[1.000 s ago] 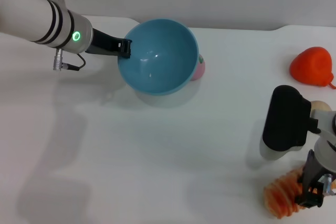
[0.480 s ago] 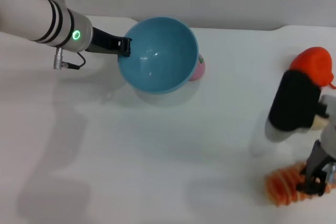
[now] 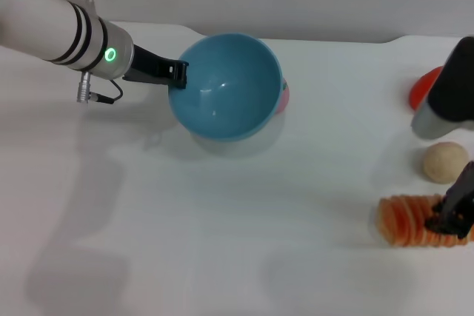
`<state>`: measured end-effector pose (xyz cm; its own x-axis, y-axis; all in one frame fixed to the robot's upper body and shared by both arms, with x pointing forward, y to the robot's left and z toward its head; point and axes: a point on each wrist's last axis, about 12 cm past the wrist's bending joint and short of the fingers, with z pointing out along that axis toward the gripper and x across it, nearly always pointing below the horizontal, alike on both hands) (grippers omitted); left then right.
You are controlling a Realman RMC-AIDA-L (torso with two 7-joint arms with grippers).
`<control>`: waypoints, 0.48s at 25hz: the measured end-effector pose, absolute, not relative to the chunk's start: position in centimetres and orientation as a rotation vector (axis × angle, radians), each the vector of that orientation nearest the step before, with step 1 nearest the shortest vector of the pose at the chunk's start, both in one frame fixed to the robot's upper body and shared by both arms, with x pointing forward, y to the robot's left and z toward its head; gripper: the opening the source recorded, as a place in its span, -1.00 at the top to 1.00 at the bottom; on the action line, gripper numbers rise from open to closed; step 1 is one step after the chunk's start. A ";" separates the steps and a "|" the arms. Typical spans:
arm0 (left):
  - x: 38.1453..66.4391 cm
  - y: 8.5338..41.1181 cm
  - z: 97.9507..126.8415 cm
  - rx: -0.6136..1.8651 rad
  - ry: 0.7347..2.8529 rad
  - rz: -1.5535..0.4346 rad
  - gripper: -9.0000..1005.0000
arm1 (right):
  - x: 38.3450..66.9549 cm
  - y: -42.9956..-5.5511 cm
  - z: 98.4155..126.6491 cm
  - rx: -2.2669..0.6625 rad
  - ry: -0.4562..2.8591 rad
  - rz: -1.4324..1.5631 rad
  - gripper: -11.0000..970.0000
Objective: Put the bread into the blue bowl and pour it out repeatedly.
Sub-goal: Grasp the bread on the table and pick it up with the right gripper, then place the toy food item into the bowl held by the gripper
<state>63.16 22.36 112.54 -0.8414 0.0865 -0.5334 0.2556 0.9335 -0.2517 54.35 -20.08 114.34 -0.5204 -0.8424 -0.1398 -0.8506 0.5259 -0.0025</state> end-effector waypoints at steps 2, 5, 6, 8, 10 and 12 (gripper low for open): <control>63.1 22.2 112.5 0.256 2.569 -0.429 0.97 | 54.5 -20.4 115.0 -1.417 2.616 0.123 0.54; 62.9 22.0 112.4 0.275 2.591 -0.433 0.97 | 54.9 -20.6 116.2 -1.334 2.563 0.214 0.59; 62.8 21.9 112.3 0.282 2.602 -0.436 0.97 | 55.2 -20.7 117.2 -1.283 2.509 0.291 0.61; 62.7 21.7 112.3 0.297 2.623 -0.441 0.97 | 55.3 -20.8 117.6 -1.263 2.481 0.319 0.64; 62.5 21.5 112.3 0.314 2.643 -0.447 0.97 | 55.5 -20.8 118.3 -1.241 2.437 0.346 0.67; 62.3 21.3 112.3 0.335 2.665 -0.454 0.97 | 55.8 -20.7 119.1 -1.215 2.382 0.358 0.70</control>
